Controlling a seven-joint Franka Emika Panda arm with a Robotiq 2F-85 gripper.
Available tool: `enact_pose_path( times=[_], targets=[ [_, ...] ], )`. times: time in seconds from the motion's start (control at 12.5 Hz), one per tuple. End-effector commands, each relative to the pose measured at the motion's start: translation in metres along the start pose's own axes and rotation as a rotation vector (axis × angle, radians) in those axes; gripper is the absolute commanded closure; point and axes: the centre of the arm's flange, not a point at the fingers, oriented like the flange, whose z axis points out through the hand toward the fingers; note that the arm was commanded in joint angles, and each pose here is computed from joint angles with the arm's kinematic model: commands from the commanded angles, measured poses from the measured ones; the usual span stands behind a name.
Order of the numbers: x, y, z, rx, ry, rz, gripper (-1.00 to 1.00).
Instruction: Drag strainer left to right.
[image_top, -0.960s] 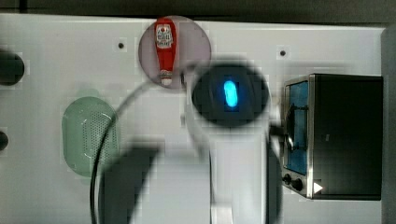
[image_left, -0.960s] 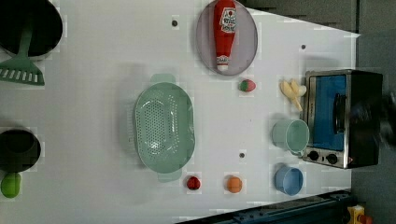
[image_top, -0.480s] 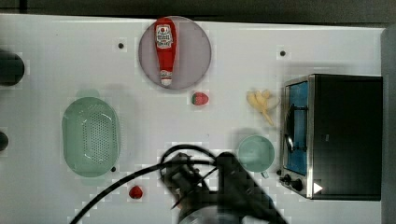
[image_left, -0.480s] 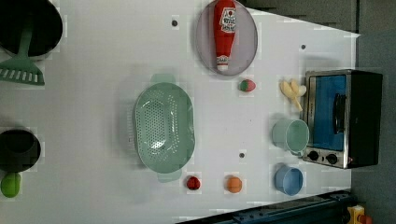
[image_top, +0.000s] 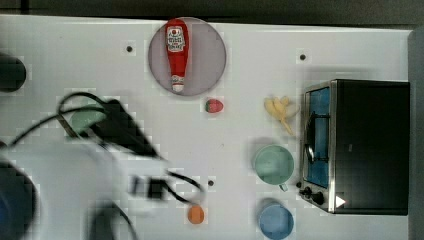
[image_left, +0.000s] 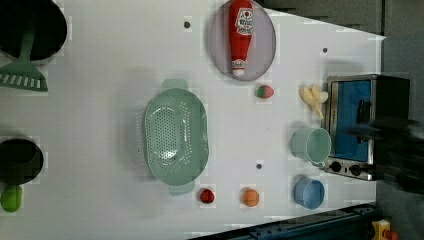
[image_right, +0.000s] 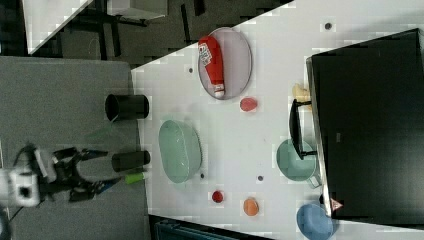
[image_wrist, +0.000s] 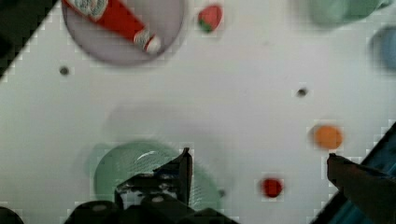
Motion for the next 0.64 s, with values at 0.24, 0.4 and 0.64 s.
enact_pose_path(
  times=[0.24, 0.4, 0.64],
  targets=[
    [-0.114, -0.068, 0.103, -0.027, -0.045, 0.292, -1.0],
    [-0.135, -0.087, 0.148, -0.035, -0.076, 0.404, -1.0],
    [-0.142, -0.102, 0.216, -0.072, -0.066, 0.478, -1.0]
  ],
)
